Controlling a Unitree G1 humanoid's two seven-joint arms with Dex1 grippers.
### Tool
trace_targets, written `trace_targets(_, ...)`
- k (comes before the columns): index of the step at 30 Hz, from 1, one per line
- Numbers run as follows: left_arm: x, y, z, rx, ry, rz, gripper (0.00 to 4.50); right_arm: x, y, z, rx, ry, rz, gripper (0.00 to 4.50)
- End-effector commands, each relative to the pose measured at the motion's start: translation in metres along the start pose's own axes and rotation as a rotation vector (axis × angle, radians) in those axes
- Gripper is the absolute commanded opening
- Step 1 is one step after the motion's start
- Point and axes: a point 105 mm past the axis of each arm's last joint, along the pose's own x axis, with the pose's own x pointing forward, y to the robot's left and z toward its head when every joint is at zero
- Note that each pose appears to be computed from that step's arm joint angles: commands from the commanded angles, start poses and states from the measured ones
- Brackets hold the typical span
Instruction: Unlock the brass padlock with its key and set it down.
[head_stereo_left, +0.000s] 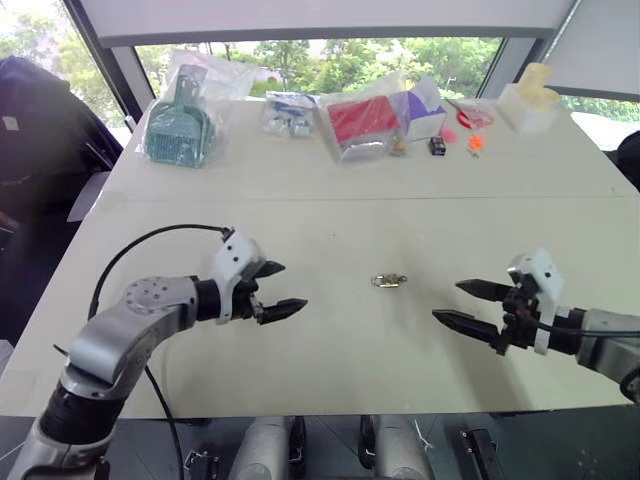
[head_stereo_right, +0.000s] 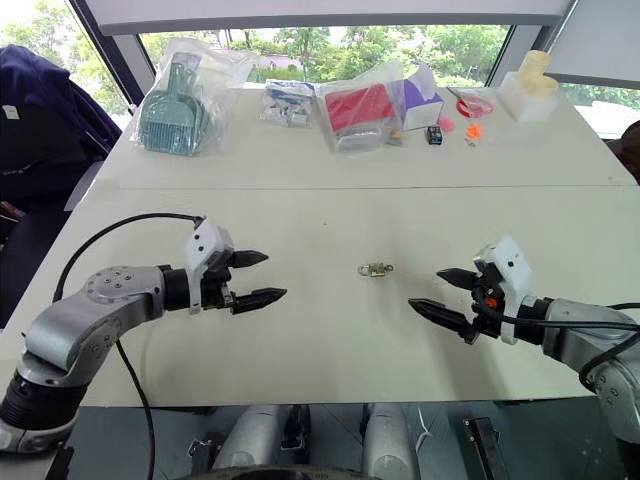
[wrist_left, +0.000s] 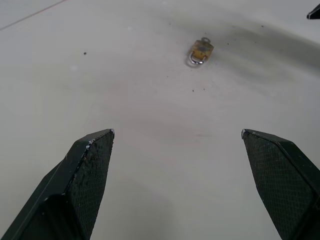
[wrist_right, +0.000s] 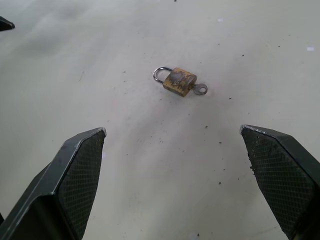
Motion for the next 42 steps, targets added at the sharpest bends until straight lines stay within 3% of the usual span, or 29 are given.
trace_targets(1, 0.0, -0.004, 0.009, 0.035, -0.031, -0.025, 4.26, 0.0, 0.005, 0.008, -0.026, -0.029, 0.001, 4.46)
trace_targets(12, 0.003, -0.001, 0.01, 0.029, -0.03, -0.028, 4.26, 0.002, 0.008, 0.01, -0.018, -0.036, -0.007, 4.46)
trace_targets(20, 0.001, 0.024, 0.018, 0.066, -0.024, 0.053, 4.26, 0.007, 0.006, 0.011, -0.009, -0.03, -0.005, 4.46)
trace_targets(24, -0.003, 0.045, 0.033, 0.076, -0.043, 0.108, 4.26, 0.016, 0.004, 0.019, -0.011, -0.037, -0.002, 4.46)
trace_targets(28, 0.001, 0.051, 0.057, 0.107, -0.051, 0.008, 4.26, 0.017, 0.003, 0.022, -0.019, -0.043, -0.025, 4.46)
trace_targets(34, 0.045, 0.042, 0.088, 0.251, 0.018, -0.246, 4.26, -0.003, 0.004, 0.017, 0.009, -0.043, -0.088, 4.46)
trace_targets(42, 0.14, 0.007, 0.071, 0.38, 0.171, -0.431, 4.26, -0.003, 0.011, 0.003, 0.028, -0.054, -0.186, 4.46)
